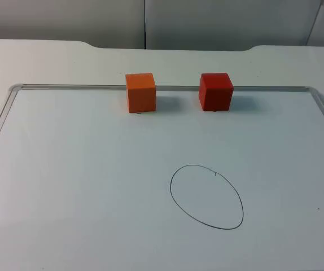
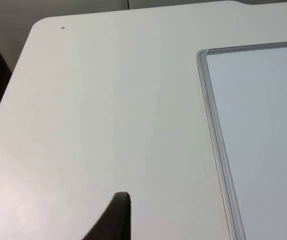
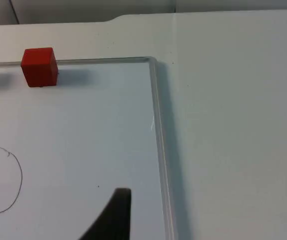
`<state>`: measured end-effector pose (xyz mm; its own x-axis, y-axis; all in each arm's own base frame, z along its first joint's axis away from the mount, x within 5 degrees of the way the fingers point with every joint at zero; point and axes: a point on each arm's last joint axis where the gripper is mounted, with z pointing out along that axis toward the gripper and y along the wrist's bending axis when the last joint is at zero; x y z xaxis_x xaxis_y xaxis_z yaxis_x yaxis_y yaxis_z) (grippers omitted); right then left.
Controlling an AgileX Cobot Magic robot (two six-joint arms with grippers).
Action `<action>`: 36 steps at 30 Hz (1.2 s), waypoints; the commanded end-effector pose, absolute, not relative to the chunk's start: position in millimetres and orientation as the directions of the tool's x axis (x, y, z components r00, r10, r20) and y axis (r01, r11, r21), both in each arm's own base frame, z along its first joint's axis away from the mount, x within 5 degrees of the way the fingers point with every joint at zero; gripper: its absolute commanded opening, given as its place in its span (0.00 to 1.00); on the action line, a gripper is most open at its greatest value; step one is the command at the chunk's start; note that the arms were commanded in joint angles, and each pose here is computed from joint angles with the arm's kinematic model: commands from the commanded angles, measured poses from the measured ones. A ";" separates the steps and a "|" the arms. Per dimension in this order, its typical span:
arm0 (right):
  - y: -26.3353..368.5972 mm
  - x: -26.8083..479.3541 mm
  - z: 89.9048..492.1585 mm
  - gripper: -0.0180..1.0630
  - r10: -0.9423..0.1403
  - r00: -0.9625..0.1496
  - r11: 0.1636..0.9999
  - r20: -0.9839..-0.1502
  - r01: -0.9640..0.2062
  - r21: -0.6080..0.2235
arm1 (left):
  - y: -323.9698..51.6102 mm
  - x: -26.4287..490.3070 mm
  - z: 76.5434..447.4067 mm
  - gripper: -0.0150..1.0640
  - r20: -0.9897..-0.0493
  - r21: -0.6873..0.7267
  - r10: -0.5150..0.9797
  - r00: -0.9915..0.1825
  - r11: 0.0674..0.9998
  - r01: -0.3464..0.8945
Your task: Pick up one cube with the left hand and another cube with the right hand. First place the cube in the right hand at the target position, then stack the cube in the left hand on top.
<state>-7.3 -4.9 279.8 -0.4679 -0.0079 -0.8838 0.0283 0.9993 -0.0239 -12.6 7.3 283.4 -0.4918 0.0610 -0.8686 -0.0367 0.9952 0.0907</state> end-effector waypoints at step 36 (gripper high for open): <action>19.5 159.8 407.6 0.95 -0.141 -0.533 0.969 -0.834 -0.247 -0.006 | 7.3 -13.2 285.0 0.99 -0.879 0.088 0.059 -0.473 0.995 -0.038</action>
<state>133.9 19.1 397.1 -0.5310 -0.1334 -0.8368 -0.2385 0.9711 -0.0034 -12.6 7.3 283.4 -0.4918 0.0610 -0.8686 -0.0367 0.9952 0.0907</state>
